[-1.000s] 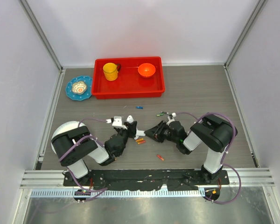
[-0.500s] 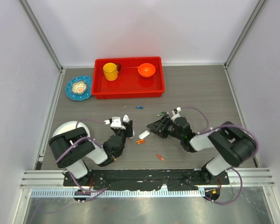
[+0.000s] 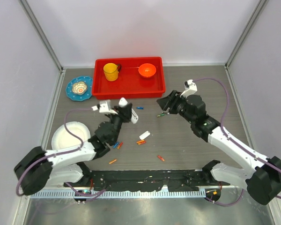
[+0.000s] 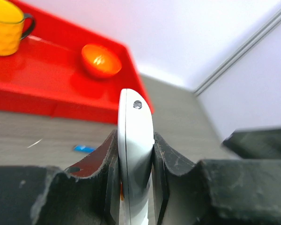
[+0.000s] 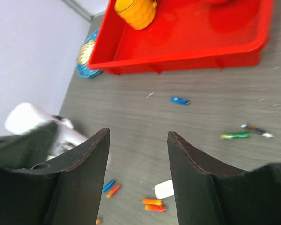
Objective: Load the batteries into the remote control
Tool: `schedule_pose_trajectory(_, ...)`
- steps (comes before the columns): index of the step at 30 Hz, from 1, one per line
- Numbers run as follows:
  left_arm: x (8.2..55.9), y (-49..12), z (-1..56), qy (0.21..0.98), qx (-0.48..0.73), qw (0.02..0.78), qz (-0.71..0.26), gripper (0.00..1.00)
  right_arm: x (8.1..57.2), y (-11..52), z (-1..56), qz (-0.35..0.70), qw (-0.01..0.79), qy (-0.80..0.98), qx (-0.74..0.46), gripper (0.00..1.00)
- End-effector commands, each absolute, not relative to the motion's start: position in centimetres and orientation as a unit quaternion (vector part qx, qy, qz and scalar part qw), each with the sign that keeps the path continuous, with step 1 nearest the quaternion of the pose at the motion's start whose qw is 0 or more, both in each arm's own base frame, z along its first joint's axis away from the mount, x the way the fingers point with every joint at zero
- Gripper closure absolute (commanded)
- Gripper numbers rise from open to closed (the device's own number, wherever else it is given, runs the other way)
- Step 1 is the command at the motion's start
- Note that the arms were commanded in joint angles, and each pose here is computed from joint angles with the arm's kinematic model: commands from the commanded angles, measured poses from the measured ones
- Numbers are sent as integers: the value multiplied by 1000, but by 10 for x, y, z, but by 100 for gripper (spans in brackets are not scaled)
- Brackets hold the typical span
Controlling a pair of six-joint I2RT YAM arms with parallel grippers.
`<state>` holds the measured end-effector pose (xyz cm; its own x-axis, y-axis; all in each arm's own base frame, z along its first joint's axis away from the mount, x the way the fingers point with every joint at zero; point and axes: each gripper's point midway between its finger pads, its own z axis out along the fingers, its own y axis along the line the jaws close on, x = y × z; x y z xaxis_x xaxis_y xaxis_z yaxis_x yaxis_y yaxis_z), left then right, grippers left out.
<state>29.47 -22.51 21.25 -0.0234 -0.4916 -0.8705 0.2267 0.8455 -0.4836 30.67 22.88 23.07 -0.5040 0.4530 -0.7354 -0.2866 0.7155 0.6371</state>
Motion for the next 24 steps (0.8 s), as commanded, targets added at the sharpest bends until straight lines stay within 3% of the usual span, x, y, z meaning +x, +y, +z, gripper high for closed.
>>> schedule_pose_trajectory(1,287,-237,218,706,-132,576,-390,100,305,181,192,214,495,842,31,43)
schedule_pose_trajectory(6,269,-238,222,712,-117,498,-482,100,302,157,173,157,496,852,52,43)
schedule_pose_trajectory(13,226,-241,249,662,-51,463,-587,100,297,162,159,151,467,871,19,45)
schedule_pose_trajectory(19,211,-240,216,686,-55,421,-591,100,303,150,147,121,481,868,41,44)
schedule_pose_trajectory(24,195,-235,230,640,-38,441,-627,100,311,143,139,99,496,860,59,46)
